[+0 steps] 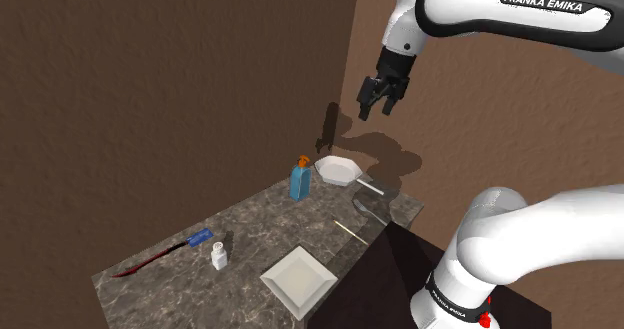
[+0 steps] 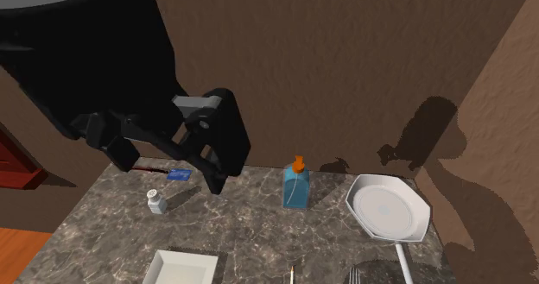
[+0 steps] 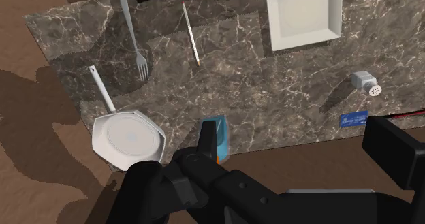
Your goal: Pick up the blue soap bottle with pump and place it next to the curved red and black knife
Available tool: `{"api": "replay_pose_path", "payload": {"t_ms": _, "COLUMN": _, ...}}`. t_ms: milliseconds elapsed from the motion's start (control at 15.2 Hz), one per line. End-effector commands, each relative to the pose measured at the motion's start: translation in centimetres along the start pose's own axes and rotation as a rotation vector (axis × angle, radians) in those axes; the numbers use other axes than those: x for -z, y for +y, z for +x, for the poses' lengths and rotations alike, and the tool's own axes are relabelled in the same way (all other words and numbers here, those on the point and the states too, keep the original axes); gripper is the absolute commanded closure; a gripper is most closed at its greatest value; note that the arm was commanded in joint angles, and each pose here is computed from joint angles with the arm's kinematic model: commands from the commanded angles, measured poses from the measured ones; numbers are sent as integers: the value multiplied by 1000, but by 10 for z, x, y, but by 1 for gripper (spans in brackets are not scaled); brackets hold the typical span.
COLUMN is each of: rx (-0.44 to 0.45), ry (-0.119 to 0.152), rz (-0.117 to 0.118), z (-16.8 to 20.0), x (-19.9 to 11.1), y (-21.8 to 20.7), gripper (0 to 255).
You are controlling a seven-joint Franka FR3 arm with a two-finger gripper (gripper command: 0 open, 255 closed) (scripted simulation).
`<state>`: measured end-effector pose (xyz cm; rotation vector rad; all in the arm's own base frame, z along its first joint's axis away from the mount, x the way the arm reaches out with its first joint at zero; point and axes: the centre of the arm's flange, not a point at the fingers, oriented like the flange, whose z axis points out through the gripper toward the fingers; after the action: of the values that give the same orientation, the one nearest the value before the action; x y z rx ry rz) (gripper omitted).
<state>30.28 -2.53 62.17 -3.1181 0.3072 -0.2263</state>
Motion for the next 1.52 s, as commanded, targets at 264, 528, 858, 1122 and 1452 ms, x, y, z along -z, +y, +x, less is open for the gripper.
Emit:
{"api": "replay_pose_path", "payload": {"t_ms": 264, "rx": -5, "ry": -8, "rz": -6, "z": 36, "x": -39, "y": 6, "gripper": 0}}
{"api": "replay_pose_path", "payload": {"t_ms": 528, "rx": -10, "ry": -16, "rz": -13, "z": 72, "x": -78, "y": 13, "gripper": 0}}
{"api": "replay_pose_path", "payload": {"t_ms": 858, "rx": -17, "ry": -26, "rz": -20, "z": 116, "x": -128, "y": 22, "gripper": 0}}
{"api": "replay_pose_path", "payload": {"t_ms": 1122, "rx": -22, "ry": -34, "rz": -27, "z": 150, "x": -168, "y": 30, "gripper": 0}}
{"api": "replay_pose_path", "payload": {"t_ms": 1452, "rx": -29, "ry": -44, "rz": -34, "z": 194, "x": -218, "y": 41, "gripper": 0}}
